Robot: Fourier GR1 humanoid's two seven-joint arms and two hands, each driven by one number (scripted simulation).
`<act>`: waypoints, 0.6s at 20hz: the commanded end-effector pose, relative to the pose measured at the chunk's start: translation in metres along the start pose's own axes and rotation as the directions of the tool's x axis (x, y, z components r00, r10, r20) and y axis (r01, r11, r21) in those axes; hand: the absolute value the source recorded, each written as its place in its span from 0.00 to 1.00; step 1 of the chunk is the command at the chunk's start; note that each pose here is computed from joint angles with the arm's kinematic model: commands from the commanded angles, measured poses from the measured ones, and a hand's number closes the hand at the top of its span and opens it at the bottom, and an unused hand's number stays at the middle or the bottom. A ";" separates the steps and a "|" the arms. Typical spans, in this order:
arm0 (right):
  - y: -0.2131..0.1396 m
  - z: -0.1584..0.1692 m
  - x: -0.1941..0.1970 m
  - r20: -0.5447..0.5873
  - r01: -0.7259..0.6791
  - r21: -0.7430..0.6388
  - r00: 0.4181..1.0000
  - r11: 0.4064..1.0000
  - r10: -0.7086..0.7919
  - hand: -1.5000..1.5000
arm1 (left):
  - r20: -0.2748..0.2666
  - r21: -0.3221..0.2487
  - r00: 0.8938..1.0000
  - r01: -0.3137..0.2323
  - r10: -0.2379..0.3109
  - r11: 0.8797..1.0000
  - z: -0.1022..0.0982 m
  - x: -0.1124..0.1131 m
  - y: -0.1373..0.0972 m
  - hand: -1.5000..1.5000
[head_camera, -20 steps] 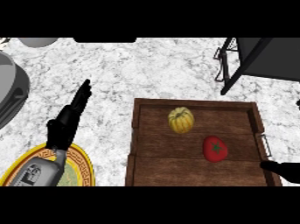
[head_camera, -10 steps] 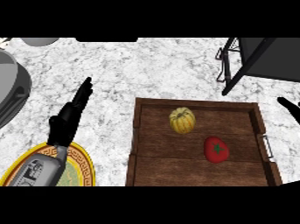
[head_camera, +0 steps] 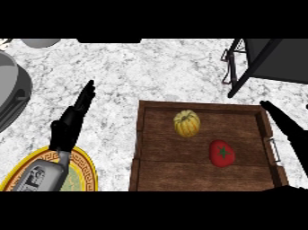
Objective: Pick the tomato from the tray and place it in the tiered shelf
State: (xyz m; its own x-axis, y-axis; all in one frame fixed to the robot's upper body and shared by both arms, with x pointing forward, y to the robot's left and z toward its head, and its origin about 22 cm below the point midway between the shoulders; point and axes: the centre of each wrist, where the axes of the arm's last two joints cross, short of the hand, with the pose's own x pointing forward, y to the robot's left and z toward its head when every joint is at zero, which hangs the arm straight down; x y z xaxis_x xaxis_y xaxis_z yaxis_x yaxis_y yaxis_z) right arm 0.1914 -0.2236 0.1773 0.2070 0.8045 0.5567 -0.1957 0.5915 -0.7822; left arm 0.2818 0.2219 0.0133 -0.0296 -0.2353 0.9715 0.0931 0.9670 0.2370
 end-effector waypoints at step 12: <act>0.045 -0.017 0.014 -0.075 -0.027 -0.034 0.997 0.999 0.024 0.00 | 0.011 0.008 1.000 0.005 -0.005 1.000 -0.012 0.011 0.000 0.50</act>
State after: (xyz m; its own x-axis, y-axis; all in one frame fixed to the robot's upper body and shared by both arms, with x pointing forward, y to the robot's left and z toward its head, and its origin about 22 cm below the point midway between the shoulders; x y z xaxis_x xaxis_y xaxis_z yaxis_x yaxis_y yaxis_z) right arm 0.1881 -0.1932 0.1608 0.1967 0.8149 0.5452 -0.1691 0.5759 -0.7998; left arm 0.2868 0.2228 0.0112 -0.0316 -0.2336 0.9718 0.0849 0.9682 0.2355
